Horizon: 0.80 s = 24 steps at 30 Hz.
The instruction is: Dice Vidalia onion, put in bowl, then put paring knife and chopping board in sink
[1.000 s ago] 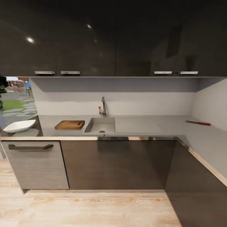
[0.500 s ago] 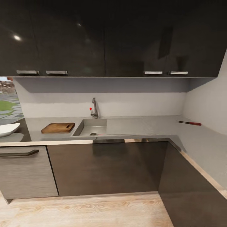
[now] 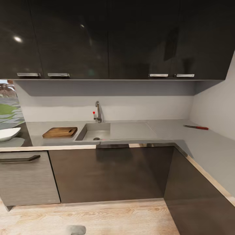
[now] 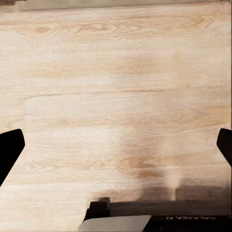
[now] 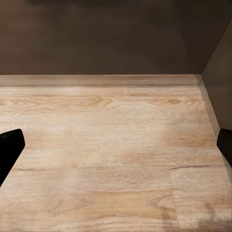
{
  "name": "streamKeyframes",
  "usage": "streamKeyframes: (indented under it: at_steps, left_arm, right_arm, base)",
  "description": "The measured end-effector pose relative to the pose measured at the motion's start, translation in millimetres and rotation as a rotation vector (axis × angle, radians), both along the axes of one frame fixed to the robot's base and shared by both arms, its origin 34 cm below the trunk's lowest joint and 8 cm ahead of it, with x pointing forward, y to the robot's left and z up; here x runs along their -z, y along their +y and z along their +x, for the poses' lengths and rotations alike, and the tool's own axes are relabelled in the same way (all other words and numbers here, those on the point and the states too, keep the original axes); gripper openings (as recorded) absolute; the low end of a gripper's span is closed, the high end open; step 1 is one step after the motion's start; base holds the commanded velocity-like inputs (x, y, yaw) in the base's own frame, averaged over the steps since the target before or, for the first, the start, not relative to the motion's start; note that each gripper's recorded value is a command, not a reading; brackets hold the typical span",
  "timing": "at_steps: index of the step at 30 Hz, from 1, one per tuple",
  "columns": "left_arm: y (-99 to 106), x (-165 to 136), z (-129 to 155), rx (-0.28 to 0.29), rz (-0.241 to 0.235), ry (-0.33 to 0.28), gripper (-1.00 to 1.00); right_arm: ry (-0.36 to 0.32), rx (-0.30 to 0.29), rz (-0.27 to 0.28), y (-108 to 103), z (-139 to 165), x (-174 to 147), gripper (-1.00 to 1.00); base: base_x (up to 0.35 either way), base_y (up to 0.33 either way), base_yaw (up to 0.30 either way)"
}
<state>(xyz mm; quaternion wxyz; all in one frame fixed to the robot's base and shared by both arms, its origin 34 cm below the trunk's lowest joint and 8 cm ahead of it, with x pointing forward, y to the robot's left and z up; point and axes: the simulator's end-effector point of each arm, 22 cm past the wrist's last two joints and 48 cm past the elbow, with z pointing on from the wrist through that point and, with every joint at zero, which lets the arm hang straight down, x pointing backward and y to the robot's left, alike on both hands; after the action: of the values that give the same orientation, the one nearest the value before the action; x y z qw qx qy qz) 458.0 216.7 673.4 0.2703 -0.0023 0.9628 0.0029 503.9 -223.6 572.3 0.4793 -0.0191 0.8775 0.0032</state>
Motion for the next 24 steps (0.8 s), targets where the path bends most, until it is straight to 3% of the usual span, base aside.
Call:
streamKeyframes:
  at_steps: [2, 6, 11, 16, 17, 19, 24]
  left_arm:
    - [-19.2, -19.0, 9.1, 0.03, -0.01, -0.017, 1.0]
    - [-34.4, -41.8, 29.5, 0.06, 0.011, -0.056, 1.0]
    - [-32.4, -74.5, 67.2, 0.074, 0.064, -0.1, 1.0]
    - [-33.3, -145.0, 136.9, 0.071, 0.081, -0.233, 1.0]
    - [-33.9, -162.3, 151.2, 0.07, 0.082, -0.266, 1.0]
    - [-35.9, -244.1, 207.1, 0.066, 0.079, -0.42, 1.0]
    - [-40.9, -354.3, 257.3, 0.066, 0.061, -0.607, 1.0]
  right_arm:
    - [0.001, 0.0, 0.0, 0.0, -0.4, 0.3, 1.0]
    - [0.002, 0.0, 0.0, 0.1, -0.7, 0.5, 1.0]
    - [0.002, 0.0, 0.001, 0.6, -0.6, 0.5, 1.0]
    - [0.003, 0.0, 0.001, 0.7, -1.0, 0.8, 1.0]
    - [0.003, 0.0, 0.001, 0.8, -1.1, 0.8, 1.0]
    - [0.003, 0.0, 0.001, 0.9, -1.1, 0.8, 1.0]
    - [0.003, 0.001, 0.0, 0.1, -0.9, 0.7, 1.0]
  base:
    - [0.0, 0.0, 0.0]
    - [0.0, 0.0, 0.0]
    - [0.0, 0.0, 0.0]
    - [0.0, 0.0, 0.0]
    - [0.0, 0.0, 0.0]
    - [0.0, 0.0, 0.0]
    - [0.0, 0.0, 0.0]
